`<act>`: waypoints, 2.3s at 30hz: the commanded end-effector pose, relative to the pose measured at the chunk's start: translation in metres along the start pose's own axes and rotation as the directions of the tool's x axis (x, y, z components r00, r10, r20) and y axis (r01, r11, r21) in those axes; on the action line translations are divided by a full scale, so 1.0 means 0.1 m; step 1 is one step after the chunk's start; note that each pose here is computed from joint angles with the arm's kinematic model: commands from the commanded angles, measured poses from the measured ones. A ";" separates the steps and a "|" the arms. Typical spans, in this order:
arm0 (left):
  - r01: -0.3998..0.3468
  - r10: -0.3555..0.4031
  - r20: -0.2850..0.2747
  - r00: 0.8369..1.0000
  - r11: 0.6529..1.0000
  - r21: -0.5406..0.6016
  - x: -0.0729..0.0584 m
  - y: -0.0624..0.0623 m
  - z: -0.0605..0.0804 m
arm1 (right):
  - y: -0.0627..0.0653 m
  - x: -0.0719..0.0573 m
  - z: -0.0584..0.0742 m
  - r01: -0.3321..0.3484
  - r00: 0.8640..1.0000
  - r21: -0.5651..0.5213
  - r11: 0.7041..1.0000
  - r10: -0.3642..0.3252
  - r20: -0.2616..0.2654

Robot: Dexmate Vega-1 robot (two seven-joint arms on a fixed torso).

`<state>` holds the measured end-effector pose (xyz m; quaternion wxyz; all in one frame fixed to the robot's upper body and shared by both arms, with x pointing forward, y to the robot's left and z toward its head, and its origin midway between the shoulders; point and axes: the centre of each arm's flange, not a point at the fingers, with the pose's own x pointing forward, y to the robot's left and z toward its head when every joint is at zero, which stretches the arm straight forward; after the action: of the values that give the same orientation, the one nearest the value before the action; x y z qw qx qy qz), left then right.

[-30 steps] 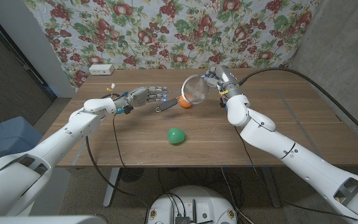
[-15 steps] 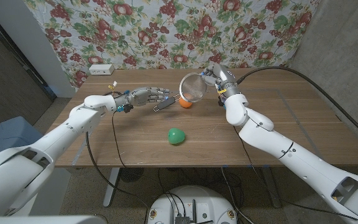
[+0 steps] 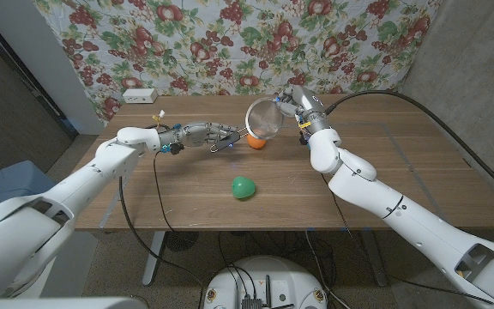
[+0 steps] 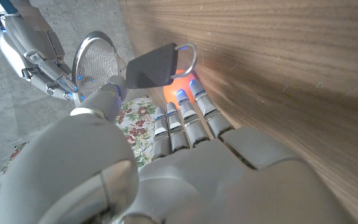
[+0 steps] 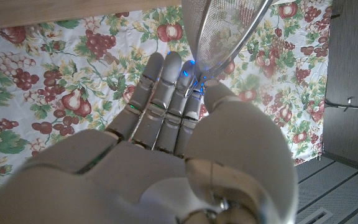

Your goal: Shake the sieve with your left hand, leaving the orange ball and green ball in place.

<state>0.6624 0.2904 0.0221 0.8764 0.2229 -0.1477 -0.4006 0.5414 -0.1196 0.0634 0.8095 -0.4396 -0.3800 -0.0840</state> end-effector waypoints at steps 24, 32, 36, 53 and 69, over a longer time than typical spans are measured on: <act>0.075 -0.074 -0.064 0.995 0.997 0.023 0.08 -0.06 0.05 | 0.03 -0.03 0.11 0.006 0.999 -0.004 1.000 -0.006 0.051; 0.092 -0.091 -0.072 0.993 0.996 0.011 0.09 -0.06 0.05 | 0.03 -0.03 0.13 0.006 0.998 -0.002 1.000 -0.006 0.059; 0.096 -0.095 -0.073 0.993 0.995 0.011 0.09 -0.06 0.05 | 0.03 -0.03 0.13 0.008 0.998 -0.001 1.000 -0.007 0.063; 0.105 -0.104 -0.074 0.992 0.994 0.008 0.12 -0.02 0.05 | 0.03 -0.03 0.14 -0.005 0.999 -0.005 1.000 0.005 0.051; 0.067 -0.065 -0.088 0.994 0.998 0.021 0.13 0.00 0.10 | 0.05 0.00 0.06 -0.063 0.998 -0.005 0.998 0.063 0.011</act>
<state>0.6657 0.2791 0.0288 0.8615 0.2554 -0.1042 -0.4263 0.5360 -0.1091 0.0627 0.8034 -0.4482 -0.3865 -0.0660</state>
